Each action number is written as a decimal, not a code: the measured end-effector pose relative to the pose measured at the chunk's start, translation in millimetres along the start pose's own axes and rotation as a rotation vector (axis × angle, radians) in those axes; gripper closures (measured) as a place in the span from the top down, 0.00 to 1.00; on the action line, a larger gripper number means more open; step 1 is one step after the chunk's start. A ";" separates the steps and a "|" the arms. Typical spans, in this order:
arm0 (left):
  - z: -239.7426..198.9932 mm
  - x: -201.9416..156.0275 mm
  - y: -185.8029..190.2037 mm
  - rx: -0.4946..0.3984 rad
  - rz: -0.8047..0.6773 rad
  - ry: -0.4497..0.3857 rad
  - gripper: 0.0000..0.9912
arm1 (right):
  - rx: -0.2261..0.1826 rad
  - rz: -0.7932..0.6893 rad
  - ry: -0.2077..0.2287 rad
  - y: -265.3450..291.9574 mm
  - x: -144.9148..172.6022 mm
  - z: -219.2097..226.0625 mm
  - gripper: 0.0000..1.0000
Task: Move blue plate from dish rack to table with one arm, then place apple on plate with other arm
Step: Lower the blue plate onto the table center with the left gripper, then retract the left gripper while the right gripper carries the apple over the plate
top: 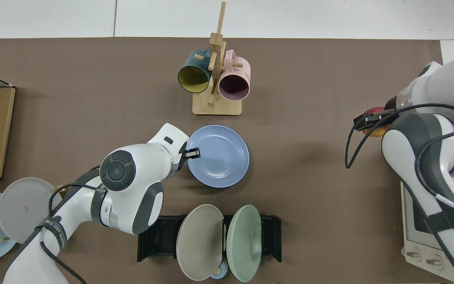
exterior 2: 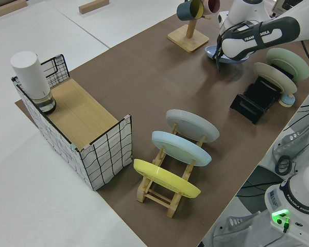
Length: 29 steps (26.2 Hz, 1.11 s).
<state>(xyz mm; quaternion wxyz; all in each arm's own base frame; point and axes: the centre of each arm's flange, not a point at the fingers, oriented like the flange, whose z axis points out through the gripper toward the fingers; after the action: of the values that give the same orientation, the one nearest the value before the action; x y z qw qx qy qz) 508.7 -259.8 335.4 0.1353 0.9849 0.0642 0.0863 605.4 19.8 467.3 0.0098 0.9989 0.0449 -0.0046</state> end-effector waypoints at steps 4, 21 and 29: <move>2.4 -2.6 -1.4 -0.001 0.001 0.003 0.07 | 0.000 0.000 -0.008 -0.1 -0.1 4.4 0.72; 3.6 3.8 -15.8 0.010 -0.022 0.006 0.66 | 0.001 -0.024 -0.012 -19.9 0.5 6.2 0.72; -12.3 36.2 -54.4 0.060 -0.055 -0.058 1.00 | 0.000 -0.005 -0.016 -51.1 -0.5 8.1 0.72</move>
<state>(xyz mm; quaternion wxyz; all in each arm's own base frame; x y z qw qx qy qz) 536.2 -199.2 337.5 0.1098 0.9885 0.0899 0.0518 600.3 70.4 458.2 0.0100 0.9987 0.0473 -0.0126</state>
